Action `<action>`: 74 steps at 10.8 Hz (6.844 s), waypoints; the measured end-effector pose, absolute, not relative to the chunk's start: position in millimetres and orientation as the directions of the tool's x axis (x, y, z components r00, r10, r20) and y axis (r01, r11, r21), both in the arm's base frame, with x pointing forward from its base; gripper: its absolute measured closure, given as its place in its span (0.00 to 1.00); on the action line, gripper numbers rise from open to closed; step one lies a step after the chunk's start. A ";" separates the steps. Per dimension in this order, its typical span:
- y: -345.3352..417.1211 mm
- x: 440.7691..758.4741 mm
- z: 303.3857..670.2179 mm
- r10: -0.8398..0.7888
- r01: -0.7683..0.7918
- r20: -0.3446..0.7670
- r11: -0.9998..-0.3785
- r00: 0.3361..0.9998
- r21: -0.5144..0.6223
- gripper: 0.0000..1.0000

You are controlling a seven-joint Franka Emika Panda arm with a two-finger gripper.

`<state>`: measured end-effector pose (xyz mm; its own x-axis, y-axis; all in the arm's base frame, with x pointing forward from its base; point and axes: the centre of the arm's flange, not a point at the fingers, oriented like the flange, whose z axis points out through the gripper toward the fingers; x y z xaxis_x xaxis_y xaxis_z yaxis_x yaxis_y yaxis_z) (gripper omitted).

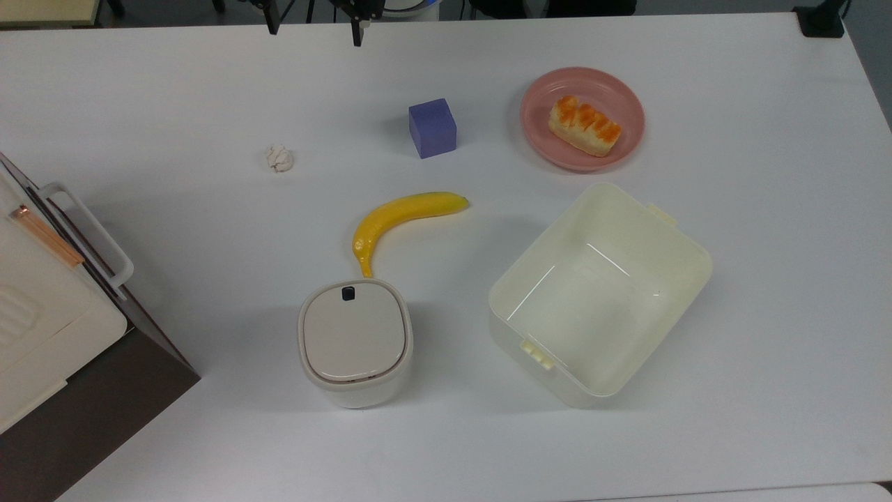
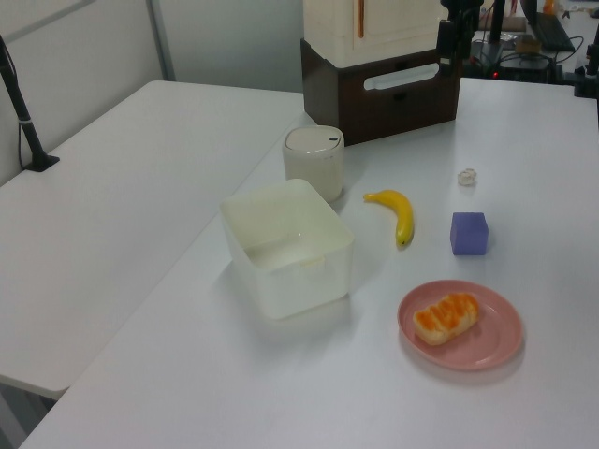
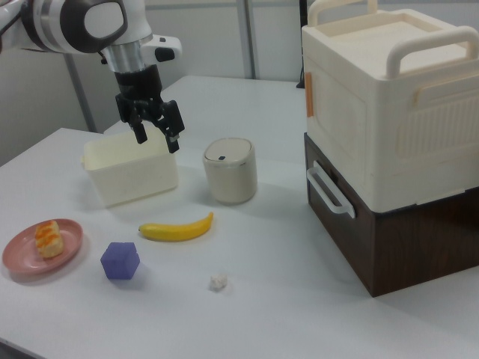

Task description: Put the bread on the table

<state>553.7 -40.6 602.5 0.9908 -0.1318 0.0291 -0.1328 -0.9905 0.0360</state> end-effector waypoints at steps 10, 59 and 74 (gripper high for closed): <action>-40.9 553.7 602.5 -0.130 -0.131 0.029 -0.991 0.991 0.036 0.00; 360.1 474.6 341.7 0.461 0.500 -0.194 -0.814 0.866 0.295 0.85; 63.9 570.7 422.0 0.184 0.234 -0.269 -0.958 0.946 0.167 0.90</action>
